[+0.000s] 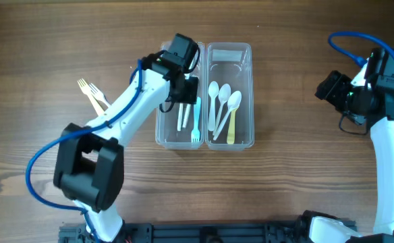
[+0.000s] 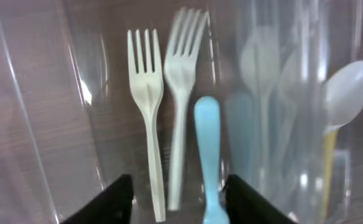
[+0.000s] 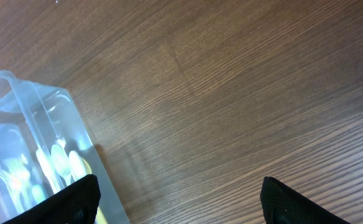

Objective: Pack container

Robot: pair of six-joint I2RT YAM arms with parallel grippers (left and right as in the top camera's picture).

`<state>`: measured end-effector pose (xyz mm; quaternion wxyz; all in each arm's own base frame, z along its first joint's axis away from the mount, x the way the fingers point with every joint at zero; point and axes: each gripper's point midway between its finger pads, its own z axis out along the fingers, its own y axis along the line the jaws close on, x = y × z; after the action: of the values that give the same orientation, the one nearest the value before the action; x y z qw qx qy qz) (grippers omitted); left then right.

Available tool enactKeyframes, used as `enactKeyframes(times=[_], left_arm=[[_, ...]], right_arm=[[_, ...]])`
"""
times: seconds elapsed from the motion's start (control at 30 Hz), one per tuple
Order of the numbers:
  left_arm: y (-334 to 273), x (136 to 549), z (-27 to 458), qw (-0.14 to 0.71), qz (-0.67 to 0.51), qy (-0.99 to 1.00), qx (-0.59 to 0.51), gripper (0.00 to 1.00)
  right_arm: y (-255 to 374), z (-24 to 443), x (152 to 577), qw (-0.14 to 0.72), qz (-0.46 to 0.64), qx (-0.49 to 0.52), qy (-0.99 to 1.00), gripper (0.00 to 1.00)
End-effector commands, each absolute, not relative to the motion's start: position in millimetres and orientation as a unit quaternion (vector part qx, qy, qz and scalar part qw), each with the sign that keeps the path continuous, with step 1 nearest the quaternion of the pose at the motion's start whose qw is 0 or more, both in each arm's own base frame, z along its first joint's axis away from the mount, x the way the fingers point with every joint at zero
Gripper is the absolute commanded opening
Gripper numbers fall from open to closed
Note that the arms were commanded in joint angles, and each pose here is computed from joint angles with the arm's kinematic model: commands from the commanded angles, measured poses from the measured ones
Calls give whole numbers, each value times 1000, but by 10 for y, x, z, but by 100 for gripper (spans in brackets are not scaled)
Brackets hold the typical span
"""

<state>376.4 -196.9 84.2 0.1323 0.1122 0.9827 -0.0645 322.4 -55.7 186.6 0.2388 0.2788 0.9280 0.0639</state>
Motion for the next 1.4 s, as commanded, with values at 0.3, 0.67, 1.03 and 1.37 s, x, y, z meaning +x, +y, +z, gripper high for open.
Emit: enactKeyframes(times=[0.3,0.67,1.03,1.37], left_arm=[[-37,4009,1466,160,-9,949,-273,64],[541,3850,430,27,22,914,-403,57],[458,3743,20,7,8,935,-354,49],[458,3888,23,34,-4,935,-354,47]], right_arm=[[-545,1885,3254,239,72,280,927,89],[-548,1892,3267,242,72,279,926,89],[-547,1890,3263,241,72,280,926,89],[-546,1886,3256,240,71,280,927,89]])
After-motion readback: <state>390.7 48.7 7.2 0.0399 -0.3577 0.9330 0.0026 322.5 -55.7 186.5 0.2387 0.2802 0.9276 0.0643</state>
